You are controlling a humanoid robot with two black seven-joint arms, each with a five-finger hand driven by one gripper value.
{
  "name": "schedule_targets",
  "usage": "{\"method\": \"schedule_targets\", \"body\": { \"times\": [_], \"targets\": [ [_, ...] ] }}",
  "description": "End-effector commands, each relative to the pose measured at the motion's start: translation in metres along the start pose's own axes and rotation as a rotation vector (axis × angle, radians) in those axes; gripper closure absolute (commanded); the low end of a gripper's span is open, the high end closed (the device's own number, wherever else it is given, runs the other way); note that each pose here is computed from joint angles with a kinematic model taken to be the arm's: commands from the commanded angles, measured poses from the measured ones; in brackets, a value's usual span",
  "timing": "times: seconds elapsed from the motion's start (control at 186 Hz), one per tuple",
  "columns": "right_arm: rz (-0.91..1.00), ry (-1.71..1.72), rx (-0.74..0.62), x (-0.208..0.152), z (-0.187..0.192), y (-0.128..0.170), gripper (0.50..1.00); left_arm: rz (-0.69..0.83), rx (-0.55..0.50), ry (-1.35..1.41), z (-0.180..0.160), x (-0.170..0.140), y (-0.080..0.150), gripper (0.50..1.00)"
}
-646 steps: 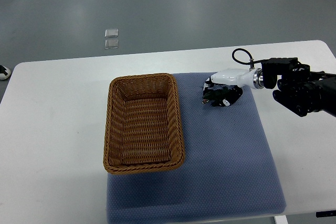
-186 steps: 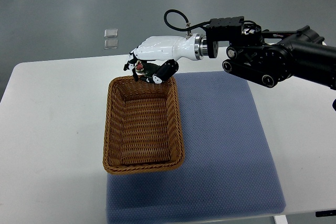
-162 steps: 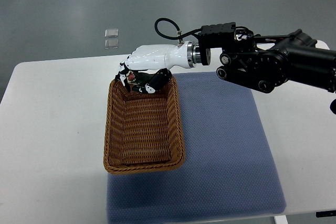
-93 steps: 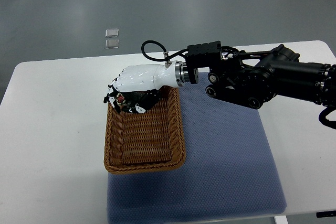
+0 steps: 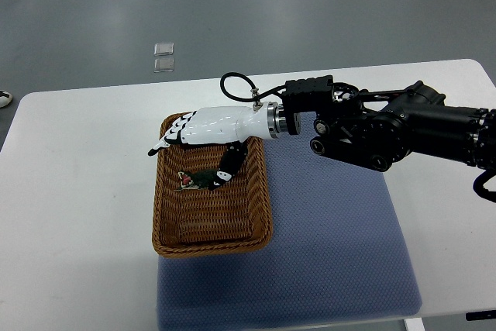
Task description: Place crocodile in brown basket with right hand
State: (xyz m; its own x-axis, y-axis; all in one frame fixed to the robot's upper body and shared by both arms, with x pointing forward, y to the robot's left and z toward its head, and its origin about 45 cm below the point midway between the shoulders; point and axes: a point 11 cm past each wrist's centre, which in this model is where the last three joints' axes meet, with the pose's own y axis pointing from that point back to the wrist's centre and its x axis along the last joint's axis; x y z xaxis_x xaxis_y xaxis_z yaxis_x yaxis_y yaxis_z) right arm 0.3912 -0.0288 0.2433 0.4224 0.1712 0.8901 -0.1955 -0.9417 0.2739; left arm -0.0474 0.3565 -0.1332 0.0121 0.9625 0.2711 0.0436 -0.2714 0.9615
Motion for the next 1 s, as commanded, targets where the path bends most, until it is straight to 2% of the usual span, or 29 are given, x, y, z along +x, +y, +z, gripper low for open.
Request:
{"method": "schedule_targets", "body": {
  "times": [0.0,0.595,0.735,0.874,0.992],
  "targets": [
    [0.016,0.001,-0.008,0.008,0.002,0.003,0.587,0.000,0.000,0.000,0.000,0.000,0.000,0.500],
    [0.129,-0.061,-0.037,0.071,0.013,0.030,0.587,0.000,0.000,0.000,0.000,0.000,0.000,0.500],
    [0.195,-0.173,-0.058,0.055,0.026,0.038,0.589,0.000,0.000,0.000,0.000,0.000,0.000,0.500],
    [0.322,-0.373,-0.089,0.047,0.046,0.063,0.589,0.000,0.000,0.000,0.000,0.000,0.000,0.500],
    [0.503,-0.625,-0.109,0.050,0.073,0.099,0.591,0.000,0.000,0.000,0.000,0.000,0.000,0.500]
  ]
}}
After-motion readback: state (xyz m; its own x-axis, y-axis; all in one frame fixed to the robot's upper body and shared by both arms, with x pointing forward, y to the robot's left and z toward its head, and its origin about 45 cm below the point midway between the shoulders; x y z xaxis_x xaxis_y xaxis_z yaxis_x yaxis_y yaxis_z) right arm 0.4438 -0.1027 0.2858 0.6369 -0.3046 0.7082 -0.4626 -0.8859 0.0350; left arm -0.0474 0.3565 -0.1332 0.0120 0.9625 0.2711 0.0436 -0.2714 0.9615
